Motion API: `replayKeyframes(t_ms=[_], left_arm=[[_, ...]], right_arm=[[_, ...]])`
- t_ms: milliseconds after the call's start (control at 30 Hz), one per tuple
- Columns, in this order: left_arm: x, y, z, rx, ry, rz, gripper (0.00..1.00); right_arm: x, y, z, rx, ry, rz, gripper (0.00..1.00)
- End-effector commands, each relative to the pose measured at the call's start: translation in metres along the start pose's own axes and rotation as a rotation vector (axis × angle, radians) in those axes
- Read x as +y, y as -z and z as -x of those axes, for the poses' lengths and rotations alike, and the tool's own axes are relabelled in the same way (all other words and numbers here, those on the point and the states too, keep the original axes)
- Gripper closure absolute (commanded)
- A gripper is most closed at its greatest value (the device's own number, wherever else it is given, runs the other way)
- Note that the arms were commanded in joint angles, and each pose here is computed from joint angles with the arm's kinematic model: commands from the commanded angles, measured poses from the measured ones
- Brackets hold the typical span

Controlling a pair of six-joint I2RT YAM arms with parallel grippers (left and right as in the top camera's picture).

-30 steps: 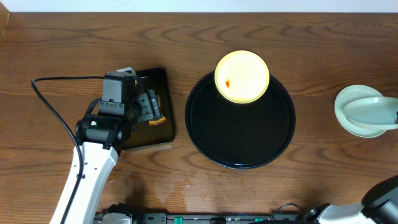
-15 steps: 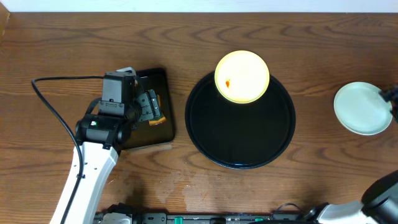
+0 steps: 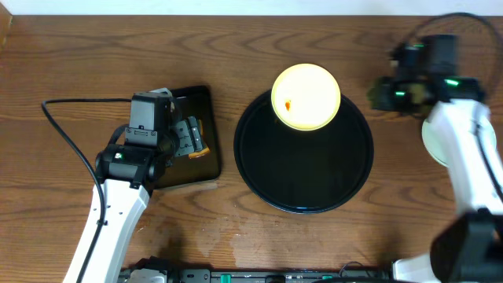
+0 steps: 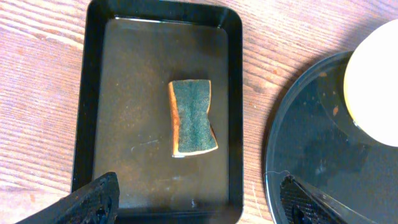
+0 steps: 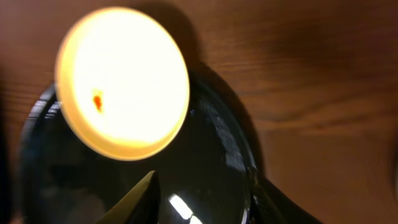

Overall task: Clean dirty plates on tray and stack at the side
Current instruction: 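Move the right gripper to the yellow plate's rim on the black tray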

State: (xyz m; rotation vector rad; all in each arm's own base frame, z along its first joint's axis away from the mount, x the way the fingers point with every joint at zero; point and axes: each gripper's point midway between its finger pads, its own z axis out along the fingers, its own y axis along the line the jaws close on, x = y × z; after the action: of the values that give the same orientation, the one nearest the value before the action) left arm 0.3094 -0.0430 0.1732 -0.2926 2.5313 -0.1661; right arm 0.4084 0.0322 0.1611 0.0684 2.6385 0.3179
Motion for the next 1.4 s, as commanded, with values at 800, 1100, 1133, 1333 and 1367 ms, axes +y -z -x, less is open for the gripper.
replayKeyframes(t_ms=[800,1100,1133,1333,1367], left_arm=[[-0.084,-0.024,-0.006,0.136,-0.08,-0.432,0.17],[-0.104,-0.056,-0.028,0.238,-0.113,-0.468,0.17],[-0.104,-0.056,-0.028,0.236,-0.113,-0.47,0.17],[-0.106,-0.056,-0.025,0.222,-0.118,-0.476,0.17],[-0.106,-0.056,-0.025,0.222,-0.118,-0.477,0.17]], right_arm=[[0.017,-0.142,0.002,0.019,0.365,0.098,0.74],[0.017,-0.142,0.024,-0.083,0.456,0.154,0.6],[0.018,-0.142,0.025,-0.094,0.448,0.187,0.58],[0.021,-0.137,0.039,-0.165,0.302,0.415,0.53],[0.022,-0.136,0.039,-0.168,0.285,0.442,0.53]])
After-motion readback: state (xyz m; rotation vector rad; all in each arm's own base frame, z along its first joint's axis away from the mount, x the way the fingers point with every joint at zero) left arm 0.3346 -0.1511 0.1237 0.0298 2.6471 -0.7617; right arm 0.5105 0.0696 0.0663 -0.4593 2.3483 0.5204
